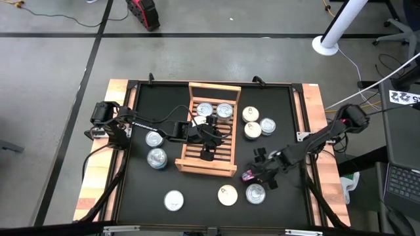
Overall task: Stack canned seafood by type on shelf
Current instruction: Stack the red tuna can on top of the other red tuna cans on the shelf
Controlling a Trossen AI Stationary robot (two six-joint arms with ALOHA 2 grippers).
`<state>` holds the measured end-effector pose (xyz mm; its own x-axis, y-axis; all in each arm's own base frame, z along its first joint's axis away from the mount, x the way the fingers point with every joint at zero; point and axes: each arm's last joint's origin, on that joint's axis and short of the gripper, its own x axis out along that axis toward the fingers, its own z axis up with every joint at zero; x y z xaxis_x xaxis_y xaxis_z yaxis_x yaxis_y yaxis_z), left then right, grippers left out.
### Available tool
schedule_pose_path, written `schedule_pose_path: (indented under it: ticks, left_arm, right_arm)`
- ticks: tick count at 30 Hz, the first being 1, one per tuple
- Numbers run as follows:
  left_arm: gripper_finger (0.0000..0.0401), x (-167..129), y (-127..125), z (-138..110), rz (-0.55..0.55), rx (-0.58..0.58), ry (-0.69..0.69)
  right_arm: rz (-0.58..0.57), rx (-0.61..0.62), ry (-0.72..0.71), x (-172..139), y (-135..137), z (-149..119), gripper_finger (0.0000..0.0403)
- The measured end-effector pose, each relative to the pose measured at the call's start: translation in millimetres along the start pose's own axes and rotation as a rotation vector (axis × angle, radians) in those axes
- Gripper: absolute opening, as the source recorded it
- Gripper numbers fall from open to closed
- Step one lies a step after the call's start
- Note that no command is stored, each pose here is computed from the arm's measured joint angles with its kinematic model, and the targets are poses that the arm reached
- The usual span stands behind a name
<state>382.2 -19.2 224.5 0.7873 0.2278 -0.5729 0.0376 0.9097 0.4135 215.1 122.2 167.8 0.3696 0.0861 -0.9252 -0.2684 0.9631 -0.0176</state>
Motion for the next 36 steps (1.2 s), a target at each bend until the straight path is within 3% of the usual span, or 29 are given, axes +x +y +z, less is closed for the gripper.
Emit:
schedule_pose_path:
  ticks: [7,13,22,31,36]
  left_arm:
    - [0.0127,0,0,1,0.004,-0.003,-0.01]
    - [0.0127,0,1,3,0.014,-0.009,-0.03]
    - [0.0133,0,3,6,0.057,-0.038,-0.051]
    - [0.0235,0,5,7,0.102,-0.136,-0.053]
    - [0.0266,0,5,8,0.106,-0.08,-0.06]
  right_arm:
    - [-0.015,-0.004,0.003,2,0,0,0.0129]
    - [-0.082,-0.004,-0.017,-3,-1,6,0.0129]
    - [-0.292,0.055,0.047,-21,-21,17,0.0139]
    - [-0.49,0.136,0.089,-35,-63,28,0.0132]
    - [-0.554,0.139,0.055,-42,-88,39,0.0132]
